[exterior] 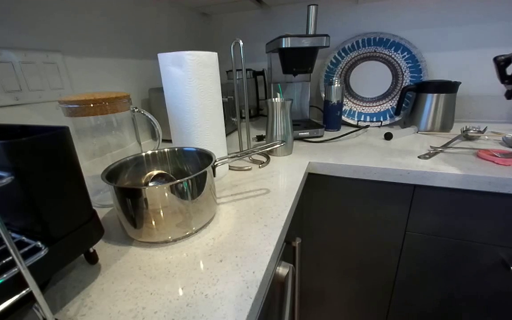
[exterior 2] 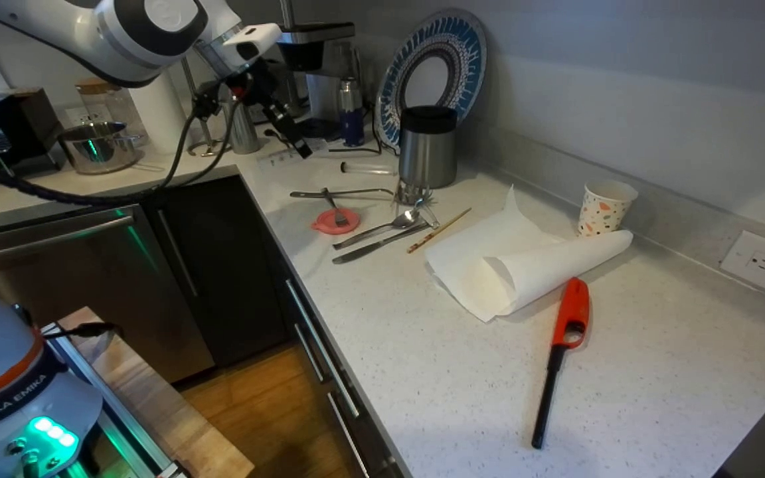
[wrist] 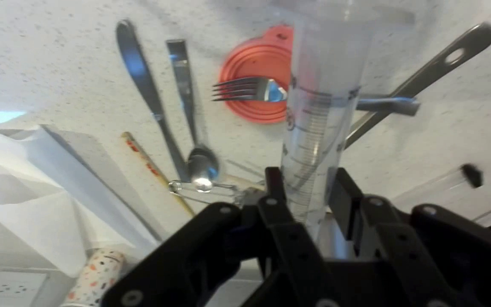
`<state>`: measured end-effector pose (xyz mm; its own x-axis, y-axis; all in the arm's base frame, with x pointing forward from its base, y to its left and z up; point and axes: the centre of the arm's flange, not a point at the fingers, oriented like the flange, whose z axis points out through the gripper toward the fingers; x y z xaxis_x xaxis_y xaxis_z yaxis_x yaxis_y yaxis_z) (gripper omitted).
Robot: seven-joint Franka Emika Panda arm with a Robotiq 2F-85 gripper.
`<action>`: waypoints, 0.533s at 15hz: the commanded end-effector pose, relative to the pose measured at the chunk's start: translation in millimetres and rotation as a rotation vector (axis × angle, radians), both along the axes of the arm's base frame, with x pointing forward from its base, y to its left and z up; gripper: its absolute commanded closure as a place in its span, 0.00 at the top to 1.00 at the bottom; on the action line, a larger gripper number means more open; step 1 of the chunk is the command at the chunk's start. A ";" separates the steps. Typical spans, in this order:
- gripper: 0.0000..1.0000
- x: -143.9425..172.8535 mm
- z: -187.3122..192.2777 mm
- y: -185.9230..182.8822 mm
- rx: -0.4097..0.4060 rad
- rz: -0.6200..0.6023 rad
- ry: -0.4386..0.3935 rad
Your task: Pick up the large syringe and move it to the left of the counter top
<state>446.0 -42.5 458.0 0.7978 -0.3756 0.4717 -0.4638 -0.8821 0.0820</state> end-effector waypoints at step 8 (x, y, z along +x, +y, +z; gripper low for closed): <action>0.08 72.2 -1.1 67.1 -0.029 0.597 0.108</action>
<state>485.6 31.5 455.8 0.9099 0.0355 0.4132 -0.0234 -0.9904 0.1366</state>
